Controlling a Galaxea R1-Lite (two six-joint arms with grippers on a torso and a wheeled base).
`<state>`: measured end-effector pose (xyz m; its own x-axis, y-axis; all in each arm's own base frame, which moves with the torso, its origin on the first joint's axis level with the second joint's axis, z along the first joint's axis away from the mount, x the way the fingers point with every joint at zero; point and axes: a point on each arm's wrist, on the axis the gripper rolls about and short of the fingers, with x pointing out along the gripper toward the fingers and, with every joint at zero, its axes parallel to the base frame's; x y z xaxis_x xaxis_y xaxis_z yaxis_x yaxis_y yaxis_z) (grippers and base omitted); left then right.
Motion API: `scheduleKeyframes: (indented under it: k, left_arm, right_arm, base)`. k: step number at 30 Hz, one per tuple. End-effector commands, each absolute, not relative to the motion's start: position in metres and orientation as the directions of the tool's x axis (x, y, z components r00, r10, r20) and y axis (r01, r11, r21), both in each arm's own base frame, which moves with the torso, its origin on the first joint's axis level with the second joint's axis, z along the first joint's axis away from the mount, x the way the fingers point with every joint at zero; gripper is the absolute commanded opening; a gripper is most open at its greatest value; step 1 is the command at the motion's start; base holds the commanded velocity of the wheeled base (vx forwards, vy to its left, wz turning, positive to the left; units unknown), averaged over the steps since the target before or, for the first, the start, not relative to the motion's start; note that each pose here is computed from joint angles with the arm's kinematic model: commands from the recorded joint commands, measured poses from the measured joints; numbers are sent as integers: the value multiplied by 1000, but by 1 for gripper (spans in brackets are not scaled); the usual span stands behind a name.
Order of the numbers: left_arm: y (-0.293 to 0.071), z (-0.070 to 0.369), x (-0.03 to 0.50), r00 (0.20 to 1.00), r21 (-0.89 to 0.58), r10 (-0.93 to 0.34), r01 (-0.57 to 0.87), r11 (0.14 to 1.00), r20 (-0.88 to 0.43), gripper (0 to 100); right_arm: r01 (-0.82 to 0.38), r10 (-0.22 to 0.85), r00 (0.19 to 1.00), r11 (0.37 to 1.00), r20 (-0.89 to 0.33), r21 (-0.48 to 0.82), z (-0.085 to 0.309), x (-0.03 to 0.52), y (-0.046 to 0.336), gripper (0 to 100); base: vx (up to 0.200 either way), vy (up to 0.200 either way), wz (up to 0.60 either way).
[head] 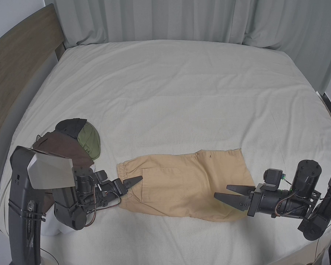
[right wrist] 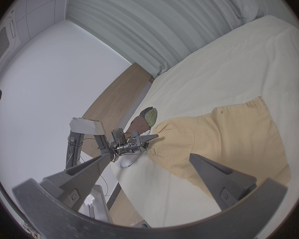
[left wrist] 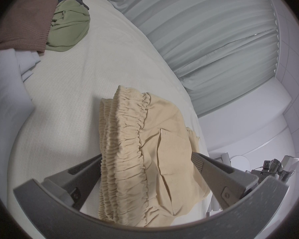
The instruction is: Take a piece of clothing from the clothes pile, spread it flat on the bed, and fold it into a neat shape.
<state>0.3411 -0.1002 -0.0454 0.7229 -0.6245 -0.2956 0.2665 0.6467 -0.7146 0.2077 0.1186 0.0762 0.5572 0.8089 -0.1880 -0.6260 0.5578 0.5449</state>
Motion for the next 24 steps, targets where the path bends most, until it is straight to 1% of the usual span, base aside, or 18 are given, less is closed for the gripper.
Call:
scheduleKeyframes:
  k: [1, 2, 3, 24]
  left_arm:
    - [-100, -48, 340, 721, -714, -624, 263, 650, -302, 100]
    - [-100, -49, 340, 720, -714, -623, 261, 650, -305, 100]
    - [-100, -49, 339, 719, -713, -623, 259, 651, -307, 0]
    - [-95, -49, 337, 717, -704, -622, 263, 660, -315, 0]
  right_arm:
    - [-625, 809, 556, 558, -190, 546, 76, 208, 119, 100]
    - [-625, 809, 556, 558, -190, 546, 76, 208, 119, 100]
    - [-624, 808, 558, 558, -189, 547, 76, 208, 118, 100]
    - [-615, 804, 561, 565, -198, 550, 73, 210, 118, 100]
  base:
    - [0, 0, 0]
    - [0, 0, 0]
    - [0, 0, 0]
    - [0, 0, 0]
